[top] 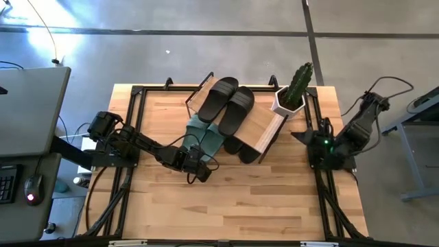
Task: Pick and place slides into the shelf
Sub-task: Put the green slide under the shelf
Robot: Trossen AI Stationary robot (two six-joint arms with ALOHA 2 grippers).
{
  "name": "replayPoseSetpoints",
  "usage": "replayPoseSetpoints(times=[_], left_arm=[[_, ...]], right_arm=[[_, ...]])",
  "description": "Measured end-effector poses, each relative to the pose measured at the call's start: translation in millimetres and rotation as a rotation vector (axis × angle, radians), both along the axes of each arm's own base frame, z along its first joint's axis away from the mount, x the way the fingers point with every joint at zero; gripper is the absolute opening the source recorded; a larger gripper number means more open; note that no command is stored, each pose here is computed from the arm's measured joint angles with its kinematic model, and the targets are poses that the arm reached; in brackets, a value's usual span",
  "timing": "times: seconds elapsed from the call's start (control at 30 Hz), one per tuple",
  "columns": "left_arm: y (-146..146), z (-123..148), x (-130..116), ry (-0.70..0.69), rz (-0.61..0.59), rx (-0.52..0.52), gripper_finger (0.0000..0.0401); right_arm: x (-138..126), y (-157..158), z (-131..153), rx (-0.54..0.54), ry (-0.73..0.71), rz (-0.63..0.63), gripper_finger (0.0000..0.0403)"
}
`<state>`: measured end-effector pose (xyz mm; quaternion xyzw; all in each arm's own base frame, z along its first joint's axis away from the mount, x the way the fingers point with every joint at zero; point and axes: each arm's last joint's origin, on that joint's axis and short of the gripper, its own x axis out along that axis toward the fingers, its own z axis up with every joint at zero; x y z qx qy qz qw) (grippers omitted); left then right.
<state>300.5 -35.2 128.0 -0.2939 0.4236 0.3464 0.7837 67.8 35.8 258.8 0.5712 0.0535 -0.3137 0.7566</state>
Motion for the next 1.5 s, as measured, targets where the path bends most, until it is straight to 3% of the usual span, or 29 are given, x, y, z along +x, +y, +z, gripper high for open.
replayPoseSetpoints(times=[0.13,0.5,0.63,0.73,0.87,1.1,1.5], left_arm=[[0,0,0,0.000,0.000,0.000,0.0000],[0,0,0,0.001,-0.005,0.001,0.0000],[0,0,0,0.011,-0.035,0.015,0.0000],[0,0,0,0.015,-0.054,0.024,0.0000],[0,0,0,0.016,-0.056,0.025,0.0000],[0,0,0,0.023,-0.078,0.036,0.0000],[0,0,1,0.021,-0.093,0.043,0.0000]], right_arm=[[5,1,0,0.057,0.004,-0.022,0.0138],[20,2,5,0.086,-0.059,-0.109,0.0138],[36,10,-11,0.128,-0.065,-0.093,0.0138],[51,23,-27,0.169,-0.204,-0.051,0.0138],[58,28,-39,0.069,-0.390,-0.134,0.0138],[58,21,-65,0.125,-0.396,-0.202,0.0138],[65,9,-67,0.116,-0.323,-0.198,0.0124]])
